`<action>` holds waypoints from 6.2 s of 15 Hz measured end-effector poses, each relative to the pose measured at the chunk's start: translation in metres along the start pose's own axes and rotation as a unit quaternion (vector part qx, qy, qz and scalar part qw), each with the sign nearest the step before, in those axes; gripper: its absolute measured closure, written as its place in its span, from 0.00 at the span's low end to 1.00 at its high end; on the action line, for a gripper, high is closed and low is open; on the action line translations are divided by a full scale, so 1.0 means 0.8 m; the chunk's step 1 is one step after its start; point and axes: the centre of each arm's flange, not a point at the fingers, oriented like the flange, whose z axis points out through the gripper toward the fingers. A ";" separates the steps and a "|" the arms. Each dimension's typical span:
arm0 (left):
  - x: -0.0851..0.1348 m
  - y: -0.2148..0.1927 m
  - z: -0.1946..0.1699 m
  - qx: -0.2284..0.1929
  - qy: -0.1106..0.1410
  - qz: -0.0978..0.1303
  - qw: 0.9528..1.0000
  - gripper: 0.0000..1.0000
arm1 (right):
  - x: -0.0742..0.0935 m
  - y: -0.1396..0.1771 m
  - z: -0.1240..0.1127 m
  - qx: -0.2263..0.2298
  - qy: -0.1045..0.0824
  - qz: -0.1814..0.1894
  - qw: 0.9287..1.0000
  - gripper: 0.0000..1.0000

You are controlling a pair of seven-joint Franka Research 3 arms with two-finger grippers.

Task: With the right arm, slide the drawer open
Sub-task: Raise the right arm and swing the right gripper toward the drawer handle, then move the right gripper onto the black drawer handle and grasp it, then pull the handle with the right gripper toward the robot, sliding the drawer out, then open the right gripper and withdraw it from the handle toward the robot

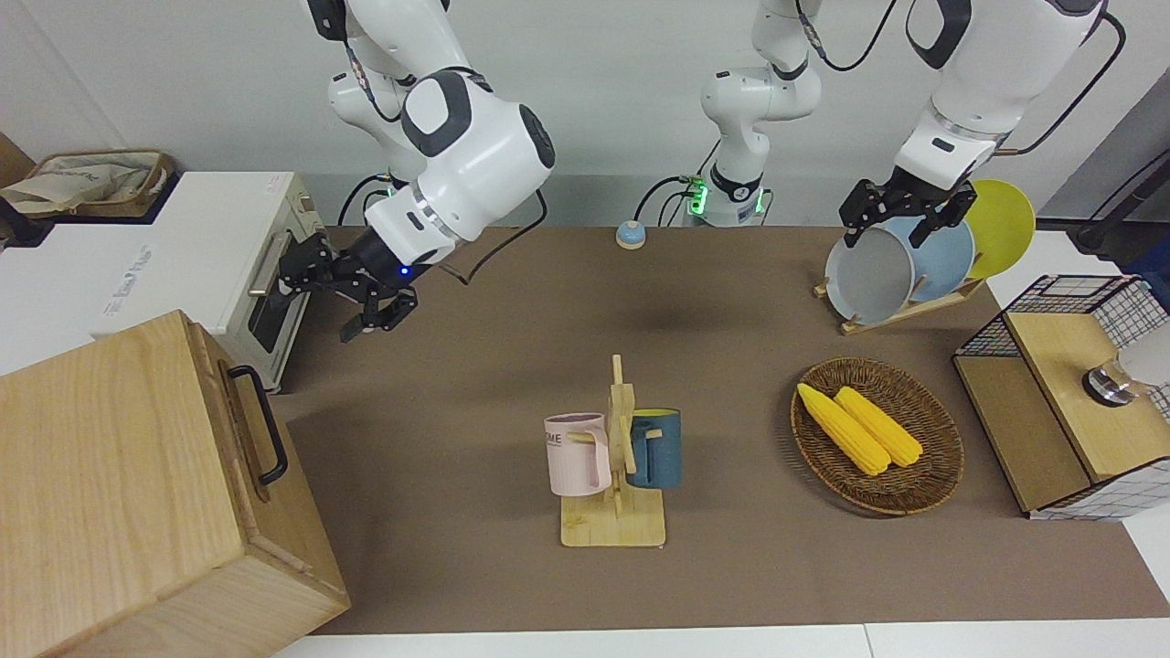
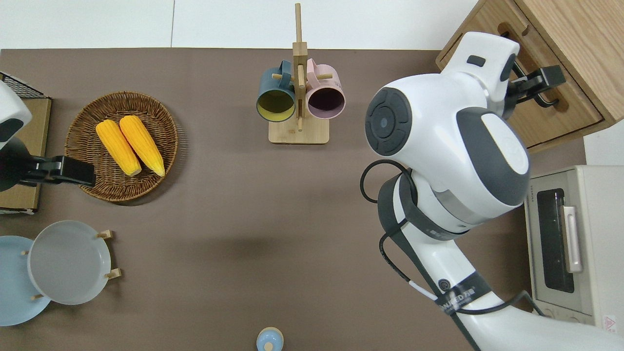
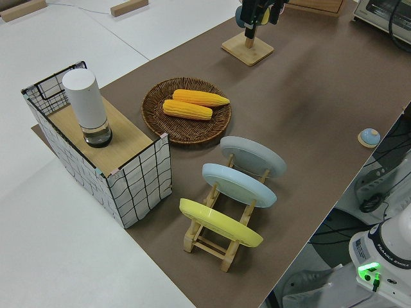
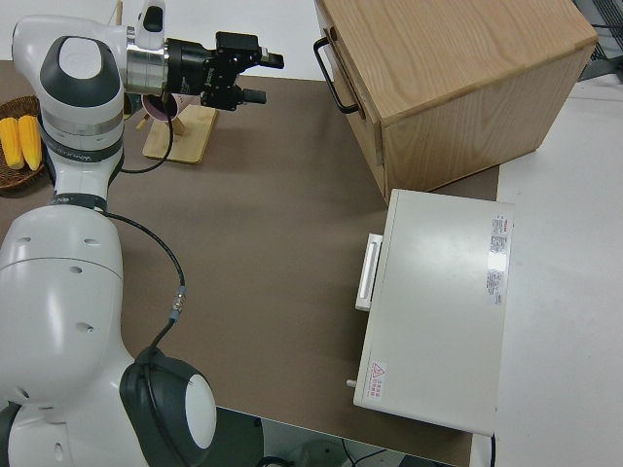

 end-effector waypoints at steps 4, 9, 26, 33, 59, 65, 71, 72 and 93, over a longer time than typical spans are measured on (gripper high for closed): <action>0.000 0.000 0.000 0.000 0.000 0.000 1.000 0.00 | 0.021 -0.032 0.011 -0.069 0.027 -0.018 0.997 0.02; 0.000 0.000 0.000 0.000 0.000 0.000 1.000 0.00 | 0.038 -0.091 0.020 -0.120 0.042 -0.058 0.990 0.02; 0.000 0.000 0.000 0.000 0.000 0.000 1.000 0.00 | 0.035 -0.164 0.107 -0.252 0.074 -0.098 0.960 0.02; 0.000 0.000 0.000 0.000 0.000 0.000 1.000 0.00 | 0.035 -0.125 0.166 -0.266 0.072 -0.083 0.958 0.02; 0.000 0.000 0.000 0.000 0.000 0.000 1.000 0.00 | 0.034 -0.145 0.147 -0.240 0.079 -0.062 0.965 0.83; 0.000 0.000 0.000 0.000 0.000 0.000 1.000 0.00 | 0.027 -0.177 0.090 -0.241 0.070 -0.062 0.966 0.83; 0.000 0.000 0.000 0.000 0.000 0.000 1.000 0.00 | 0.016 -0.212 0.033 -0.244 0.068 -0.064 0.965 0.83; 0.000 0.000 0.000 0.000 0.000 0.000 1.000 0.00 | 0.014 -0.218 0.021 -0.244 0.070 -0.065 0.965 0.83; 0.000 0.000 0.000 0.000 0.000 0.000 1.000 0.00 | -0.017 -0.284 -0.089 -0.251 0.094 -0.077 0.960 0.76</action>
